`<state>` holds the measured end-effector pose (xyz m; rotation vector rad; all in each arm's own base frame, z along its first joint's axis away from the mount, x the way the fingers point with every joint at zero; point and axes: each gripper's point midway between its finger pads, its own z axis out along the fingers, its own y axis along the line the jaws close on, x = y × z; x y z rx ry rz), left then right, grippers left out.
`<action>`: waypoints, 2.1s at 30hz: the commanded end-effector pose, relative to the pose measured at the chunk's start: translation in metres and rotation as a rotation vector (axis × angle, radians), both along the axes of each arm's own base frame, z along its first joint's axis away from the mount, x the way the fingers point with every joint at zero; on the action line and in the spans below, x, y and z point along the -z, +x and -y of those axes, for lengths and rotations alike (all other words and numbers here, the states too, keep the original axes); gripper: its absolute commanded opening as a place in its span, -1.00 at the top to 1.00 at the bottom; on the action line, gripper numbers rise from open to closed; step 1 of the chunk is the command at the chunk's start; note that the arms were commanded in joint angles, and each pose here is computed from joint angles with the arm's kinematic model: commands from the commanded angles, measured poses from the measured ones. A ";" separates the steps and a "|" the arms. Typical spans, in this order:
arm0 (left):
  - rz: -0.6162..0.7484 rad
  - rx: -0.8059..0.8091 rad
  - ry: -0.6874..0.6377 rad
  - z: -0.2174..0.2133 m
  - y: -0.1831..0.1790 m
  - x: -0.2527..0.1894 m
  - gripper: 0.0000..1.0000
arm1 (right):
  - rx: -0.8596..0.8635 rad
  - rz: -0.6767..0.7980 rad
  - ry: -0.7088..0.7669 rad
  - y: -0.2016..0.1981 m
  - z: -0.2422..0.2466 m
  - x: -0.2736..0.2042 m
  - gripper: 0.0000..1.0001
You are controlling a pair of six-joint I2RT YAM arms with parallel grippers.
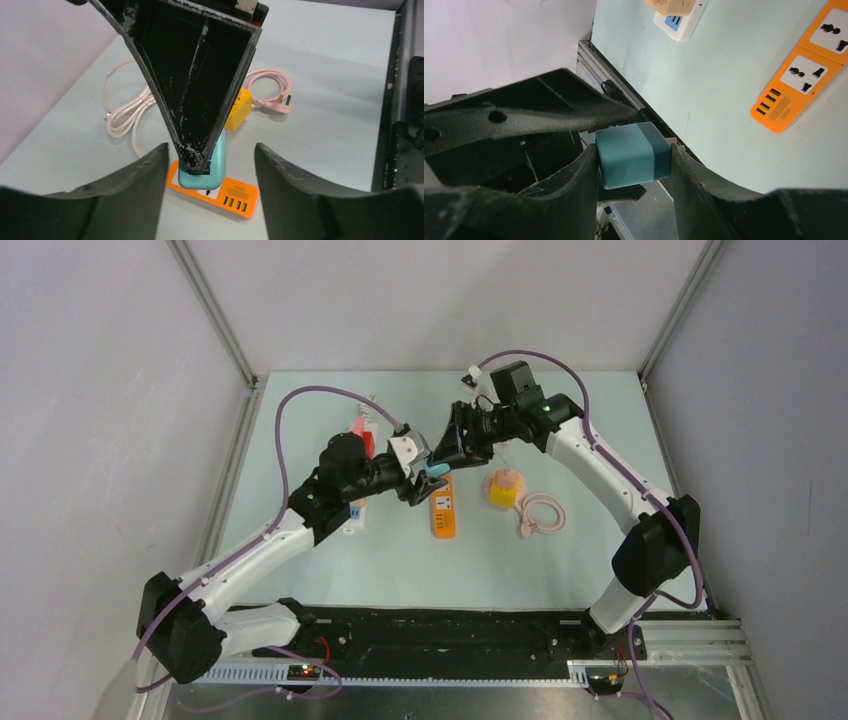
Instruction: Insert the plug
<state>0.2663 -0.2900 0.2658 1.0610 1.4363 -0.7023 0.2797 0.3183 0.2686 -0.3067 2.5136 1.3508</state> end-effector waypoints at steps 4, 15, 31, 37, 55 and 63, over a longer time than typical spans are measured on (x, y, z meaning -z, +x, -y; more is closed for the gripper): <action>-0.013 0.038 -0.054 0.006 -0.005 -0.022 -0.07 | -0.030 0.050 0.019 0.001 -0.006 -0.014 0.46; -0.034 0.030 -0.010 0.007 0.000 -0.014 0.19 | -0.045 0.043 0.052 -0.001 -0.010 -0.019 0.47; -0.048 0.013 0.058 0.004 0.005 0.002 1.00 | 0.037 0.185 0.036 0.010 0.015 -0.037 -0.75; -0.078 -0.047 0.037 0.001 0.011 -0.002 1.00 | 0.142 0.199 0.038 0.022 0.046 -0.043 -0.85; -0.572 -0.974 -0.265 -0.040 0.099 0.053 1.00 | 0.742 0.180 -0.345 0.059 0.177 0.002 -0.43; -0.656 -1.063 -0.266 -0.015 0.085 0.081 1.00 | 0.739 0.187 -0.398 0.013 0.190 0.004 -0.83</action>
